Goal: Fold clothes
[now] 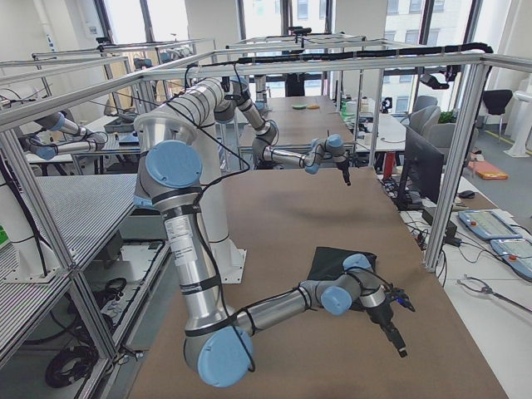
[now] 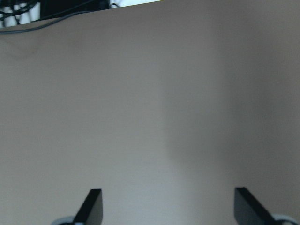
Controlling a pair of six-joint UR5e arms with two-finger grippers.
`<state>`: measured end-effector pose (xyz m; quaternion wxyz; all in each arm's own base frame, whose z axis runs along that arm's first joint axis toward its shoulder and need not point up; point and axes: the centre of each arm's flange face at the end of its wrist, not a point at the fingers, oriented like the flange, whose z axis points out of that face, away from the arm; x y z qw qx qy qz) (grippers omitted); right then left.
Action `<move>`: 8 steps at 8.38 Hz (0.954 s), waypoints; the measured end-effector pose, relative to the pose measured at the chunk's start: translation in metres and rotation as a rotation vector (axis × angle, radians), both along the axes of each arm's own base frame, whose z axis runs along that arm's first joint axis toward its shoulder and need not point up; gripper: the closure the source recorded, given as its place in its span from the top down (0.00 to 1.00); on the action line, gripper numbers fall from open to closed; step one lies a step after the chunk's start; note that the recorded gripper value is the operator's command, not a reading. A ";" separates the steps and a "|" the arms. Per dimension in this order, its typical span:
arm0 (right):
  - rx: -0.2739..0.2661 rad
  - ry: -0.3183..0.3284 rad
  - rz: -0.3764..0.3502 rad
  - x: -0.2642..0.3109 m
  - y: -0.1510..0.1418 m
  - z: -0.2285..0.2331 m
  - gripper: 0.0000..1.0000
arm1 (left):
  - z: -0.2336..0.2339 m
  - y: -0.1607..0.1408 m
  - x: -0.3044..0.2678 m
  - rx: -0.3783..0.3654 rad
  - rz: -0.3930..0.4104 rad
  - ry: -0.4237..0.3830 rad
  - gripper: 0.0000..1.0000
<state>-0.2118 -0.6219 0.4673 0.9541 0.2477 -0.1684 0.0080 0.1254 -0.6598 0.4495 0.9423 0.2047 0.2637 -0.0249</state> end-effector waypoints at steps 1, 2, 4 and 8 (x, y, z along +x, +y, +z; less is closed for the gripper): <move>0.010 0.071 -0.030 0.059 0.017 0.025 0.95 | 0.030 0.007 -0.054 0.021 0.017 -0.079 1.00; 0.017 0.129 -0.047 0.113 0.036 0.041 0.95 | 0.048 0.016 -0.111 0.051 0.033 -0.146 1.00; 0.006 0.230 -0.068 0.204 0.072 0.051 0.95 | 0.075 0.045 -0.205 0.082 0.050 -0.244 1.00; -0.043 0.332 -0.004 0.307 0.144 0.091 0.95 | 0.112 0.126 -0.270 0.089 -0.045 -0.395 1.00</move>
